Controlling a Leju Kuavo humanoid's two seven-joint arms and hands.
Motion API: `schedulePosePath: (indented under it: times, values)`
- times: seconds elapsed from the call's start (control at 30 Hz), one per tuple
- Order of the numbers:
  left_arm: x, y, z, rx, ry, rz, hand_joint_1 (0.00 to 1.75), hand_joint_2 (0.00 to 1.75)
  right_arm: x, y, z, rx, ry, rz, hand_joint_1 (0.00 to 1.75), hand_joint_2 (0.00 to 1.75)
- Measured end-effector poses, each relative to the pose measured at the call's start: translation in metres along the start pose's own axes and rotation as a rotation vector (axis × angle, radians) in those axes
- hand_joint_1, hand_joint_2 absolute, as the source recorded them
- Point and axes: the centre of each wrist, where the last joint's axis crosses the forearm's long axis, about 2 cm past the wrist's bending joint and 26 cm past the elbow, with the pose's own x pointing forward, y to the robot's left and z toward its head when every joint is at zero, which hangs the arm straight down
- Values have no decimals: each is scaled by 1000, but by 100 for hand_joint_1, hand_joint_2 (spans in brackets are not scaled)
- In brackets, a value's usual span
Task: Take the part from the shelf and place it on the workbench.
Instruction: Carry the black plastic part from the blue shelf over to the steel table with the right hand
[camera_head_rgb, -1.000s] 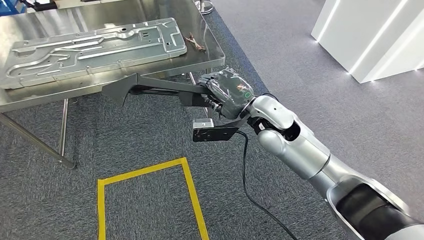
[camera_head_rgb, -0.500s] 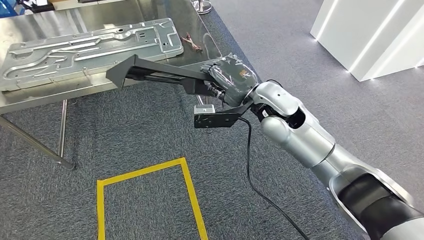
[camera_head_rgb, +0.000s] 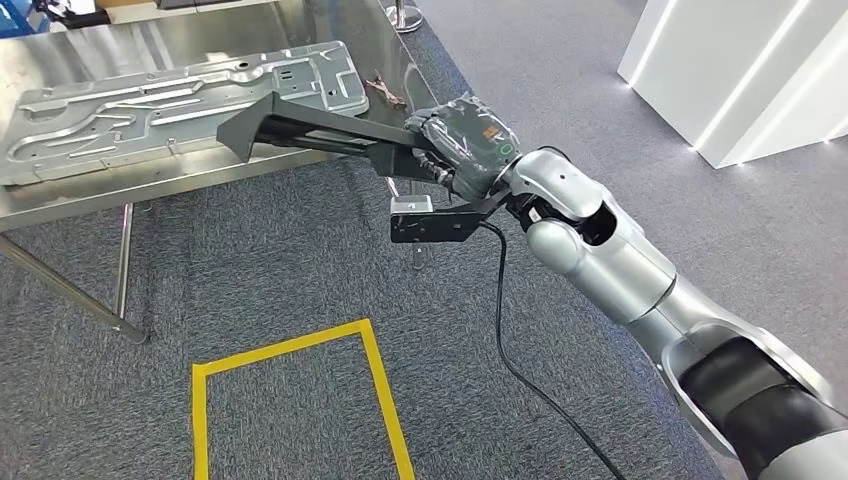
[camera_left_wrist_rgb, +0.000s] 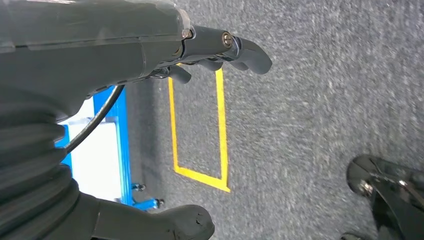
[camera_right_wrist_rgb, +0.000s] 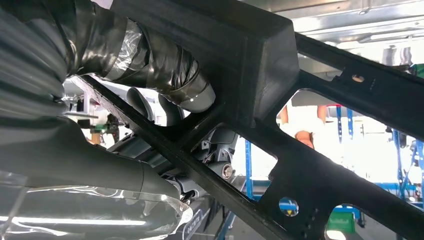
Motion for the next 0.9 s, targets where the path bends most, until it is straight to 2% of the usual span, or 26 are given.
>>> schedulePosePath:
  times: [0.9]
  values:
    - [1,2,0,4,-8,13,0,175,-5,1,3,18,5,7,175,175]
